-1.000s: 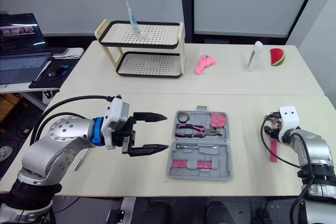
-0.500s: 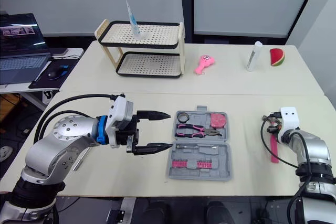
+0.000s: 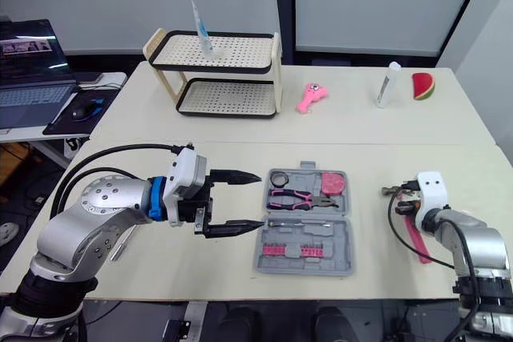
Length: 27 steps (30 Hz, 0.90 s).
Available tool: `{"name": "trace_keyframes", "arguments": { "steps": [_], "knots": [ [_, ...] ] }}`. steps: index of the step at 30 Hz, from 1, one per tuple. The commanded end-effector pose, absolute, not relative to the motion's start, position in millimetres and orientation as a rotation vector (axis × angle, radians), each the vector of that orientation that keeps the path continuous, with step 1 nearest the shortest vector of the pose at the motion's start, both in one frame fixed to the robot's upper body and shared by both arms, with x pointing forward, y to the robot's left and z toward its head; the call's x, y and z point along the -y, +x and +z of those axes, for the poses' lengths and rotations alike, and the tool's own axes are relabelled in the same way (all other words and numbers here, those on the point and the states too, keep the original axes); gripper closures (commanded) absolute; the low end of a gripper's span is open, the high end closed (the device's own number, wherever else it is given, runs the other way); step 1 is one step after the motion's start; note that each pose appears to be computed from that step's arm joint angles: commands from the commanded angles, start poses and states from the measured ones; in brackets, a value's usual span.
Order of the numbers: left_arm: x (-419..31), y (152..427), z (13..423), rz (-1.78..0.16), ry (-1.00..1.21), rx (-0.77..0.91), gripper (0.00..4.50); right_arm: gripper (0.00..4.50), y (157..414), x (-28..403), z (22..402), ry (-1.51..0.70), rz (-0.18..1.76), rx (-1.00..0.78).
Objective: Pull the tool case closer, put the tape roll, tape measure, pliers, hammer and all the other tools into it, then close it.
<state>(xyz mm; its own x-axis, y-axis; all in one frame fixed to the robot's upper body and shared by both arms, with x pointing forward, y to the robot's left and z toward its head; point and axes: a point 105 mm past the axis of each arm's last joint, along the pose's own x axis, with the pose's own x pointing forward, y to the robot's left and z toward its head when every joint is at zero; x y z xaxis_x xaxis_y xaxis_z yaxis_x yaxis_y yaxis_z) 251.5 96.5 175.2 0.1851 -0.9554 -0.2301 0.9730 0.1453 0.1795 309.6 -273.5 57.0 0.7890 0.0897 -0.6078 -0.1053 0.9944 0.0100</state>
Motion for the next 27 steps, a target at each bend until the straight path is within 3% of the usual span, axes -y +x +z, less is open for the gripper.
{"name": "trace_keyframes", "arguments": {
  "steps": [1,12,24,26,27],
  "knots": [
    [-94,241,178,-1.43,0.363,-0.052,0.0,4.28,304,265,82,-0.022,0.076,-0.57],
    [-95,228,171,-1.476,0.384,-0.081,0.0,4.28,288,238,66,0.027,-0.023,-0.566],
    [-93,230,170,-1.463,0.387,-0.069,0.0,4.28,295,233,50,0.061,-0.048,-0.581],
    [-93,230,170,-1.459,0.388,-0.068,0.0,3.56,296,231,55,0.085,-0.044,-0.569],
    [-94,230,170,-1.457,0.388,-0.067,0.0,3.41,296,231,57,0.092,-0.043,-0.563]
  ]
}}
